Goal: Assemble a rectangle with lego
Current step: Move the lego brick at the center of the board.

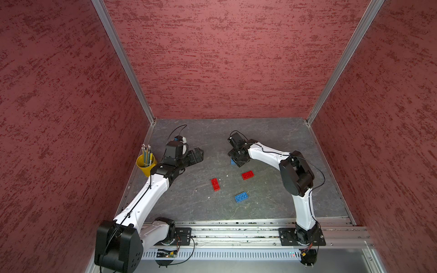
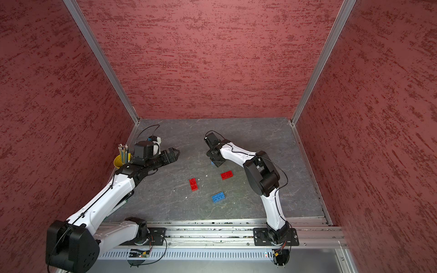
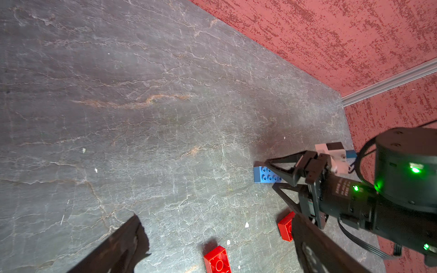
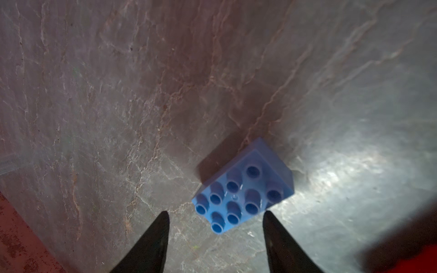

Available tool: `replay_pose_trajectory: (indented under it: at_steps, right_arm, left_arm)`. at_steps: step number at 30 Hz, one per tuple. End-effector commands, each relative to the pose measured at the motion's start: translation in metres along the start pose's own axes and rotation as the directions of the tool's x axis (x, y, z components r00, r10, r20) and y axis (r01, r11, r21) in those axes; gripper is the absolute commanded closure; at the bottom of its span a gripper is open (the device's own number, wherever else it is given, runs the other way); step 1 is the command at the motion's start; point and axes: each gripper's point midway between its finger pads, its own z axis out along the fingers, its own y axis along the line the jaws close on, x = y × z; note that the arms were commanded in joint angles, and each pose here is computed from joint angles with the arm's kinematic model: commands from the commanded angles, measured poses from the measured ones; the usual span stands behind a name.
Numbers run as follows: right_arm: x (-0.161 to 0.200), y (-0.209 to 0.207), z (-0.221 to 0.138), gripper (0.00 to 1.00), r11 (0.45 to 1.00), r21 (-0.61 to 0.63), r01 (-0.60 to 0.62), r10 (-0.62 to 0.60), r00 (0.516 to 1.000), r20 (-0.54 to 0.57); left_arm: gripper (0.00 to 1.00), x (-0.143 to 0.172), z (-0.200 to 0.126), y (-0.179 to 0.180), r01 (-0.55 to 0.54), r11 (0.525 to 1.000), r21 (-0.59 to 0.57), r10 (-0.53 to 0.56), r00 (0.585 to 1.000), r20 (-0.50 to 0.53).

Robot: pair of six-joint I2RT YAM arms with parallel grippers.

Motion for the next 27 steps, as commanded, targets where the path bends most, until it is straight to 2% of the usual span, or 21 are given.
replay_pose_trajectory:
  at_steps: [1, 10, 17, 20, 22, 27]
  right_arm:
    - [-0.009, -0.005, 0.01, 0.4, 0.999, 0.049, 0.017, -0.018, 0.999, 0.035]
    - [-0.02, -0.013, 0.026, 0.58, 0.993, 0.096, 0.073, -0.077, 0.996, 0.039]
    - [-0.026, -0.016, 0.024, 0.75, 0.957, 0.151, 0.249, -0.258, 0.966, 0.037]
    - [-0.028, -0.019, 0.017, 0.77, 0.916, 0.164, 0.367, -0.376, 0.926, 0.024]
    - [-0.025, -0.021, 0.013, 0.77, 0.872, 0.157, 0.463, -0.469, 0.883, 0.002]
    - [-0.004, -0.037, 0.005, 0.77, 0.738, 0.106, 0.666, -0.662, 0.746, -0.071]
  left_arm:
    - [0.0, -0.008, -0.006, -0.004, -0.034, 0.999, -0.007, 0.034, 0.999, 0.026]
    - [0.0, -0.008, -0.006, -0.001, -0.042, 0.999, -0.018, 0.043, 0.999, 0.02]
    - [0.0, -0.008, -0.003, 0.002, -0.038, 0.999, -0.028, 0.038, 0.999, 0.01]
    - [0.0, -0.007, -0.001, 0.005, -0.038, 0.999, -0.038, 0.039, 0.999, 0.005]
    - [0.0, -0.008, -0.001, 0.007, -0.039, 0.998, -0.044, 0.039, 0.999, 0.002]
    - [0.0, -0.009, 0.001, 0.013, -0.053, 0.996, -0.07, 0.053, 0.999, 0.0]
